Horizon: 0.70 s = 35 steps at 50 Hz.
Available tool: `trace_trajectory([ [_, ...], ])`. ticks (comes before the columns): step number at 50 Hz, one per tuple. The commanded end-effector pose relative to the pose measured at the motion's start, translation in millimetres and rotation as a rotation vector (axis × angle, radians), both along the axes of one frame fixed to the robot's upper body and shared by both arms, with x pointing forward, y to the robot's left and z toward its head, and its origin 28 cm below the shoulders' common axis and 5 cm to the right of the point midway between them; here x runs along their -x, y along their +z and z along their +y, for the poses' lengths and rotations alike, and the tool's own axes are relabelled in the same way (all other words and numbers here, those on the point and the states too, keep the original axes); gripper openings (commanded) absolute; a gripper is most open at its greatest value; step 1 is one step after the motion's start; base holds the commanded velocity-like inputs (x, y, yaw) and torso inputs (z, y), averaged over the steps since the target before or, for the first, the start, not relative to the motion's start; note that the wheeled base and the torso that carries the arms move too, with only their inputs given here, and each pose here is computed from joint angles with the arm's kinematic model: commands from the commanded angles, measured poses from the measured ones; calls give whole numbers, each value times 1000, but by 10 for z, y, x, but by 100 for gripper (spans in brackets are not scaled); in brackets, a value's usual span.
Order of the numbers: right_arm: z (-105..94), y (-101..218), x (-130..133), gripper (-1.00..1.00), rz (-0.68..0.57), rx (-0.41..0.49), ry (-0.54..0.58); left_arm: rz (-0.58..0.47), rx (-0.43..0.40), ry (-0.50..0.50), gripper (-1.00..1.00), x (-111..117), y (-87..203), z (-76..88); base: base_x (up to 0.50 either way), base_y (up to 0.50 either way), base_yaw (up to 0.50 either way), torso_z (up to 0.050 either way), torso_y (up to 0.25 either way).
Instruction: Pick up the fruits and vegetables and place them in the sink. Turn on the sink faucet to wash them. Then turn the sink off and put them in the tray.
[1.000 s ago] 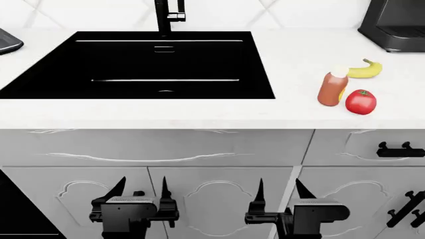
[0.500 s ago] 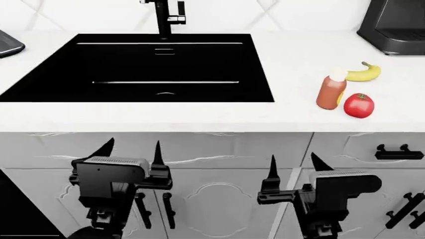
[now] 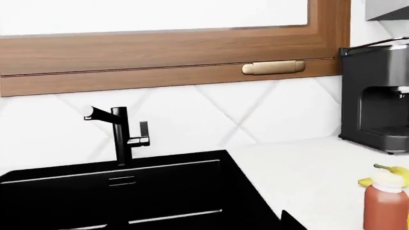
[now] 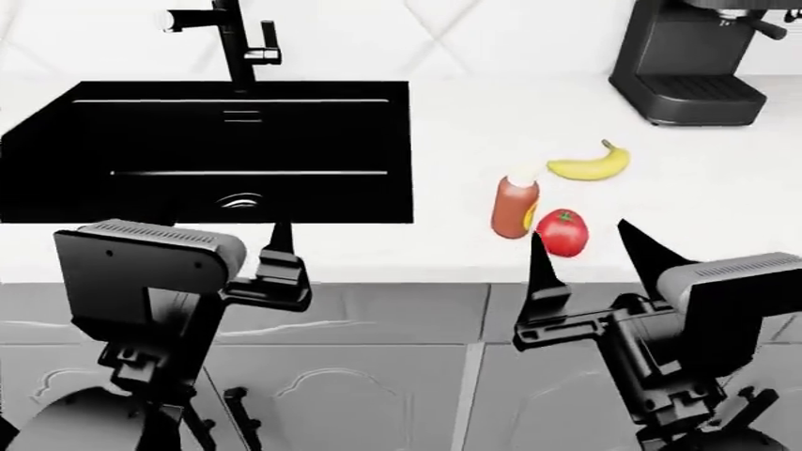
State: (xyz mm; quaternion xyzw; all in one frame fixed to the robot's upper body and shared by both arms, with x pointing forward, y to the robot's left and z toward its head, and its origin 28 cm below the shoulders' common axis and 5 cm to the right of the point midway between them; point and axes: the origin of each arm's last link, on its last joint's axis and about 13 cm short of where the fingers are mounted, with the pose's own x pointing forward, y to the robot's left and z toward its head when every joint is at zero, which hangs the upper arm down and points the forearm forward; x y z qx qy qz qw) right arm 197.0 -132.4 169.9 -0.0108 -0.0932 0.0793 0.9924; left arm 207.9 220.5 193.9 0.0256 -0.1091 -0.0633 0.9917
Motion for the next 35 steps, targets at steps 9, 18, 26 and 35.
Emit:
trace_trajectory([
  [9,-47,272,114,100,-82,18,93,-48,-14,-46,100,116,271,-22,200,-495,0,50,0],
  [18,-60,321,129,100,-92,26,95,-55,-19,-54,100,135,295,-25,221,-477,0,50,0],
  [26,-53,386,141,100,-92,40,106,-60,-37,-68,100,159,433,8,241,-458,0,50,0],
  [35,-52,447,172,100,-73,73,131,-61,-81,-108,100,200,720,28,251,-447,0,50,0],
])
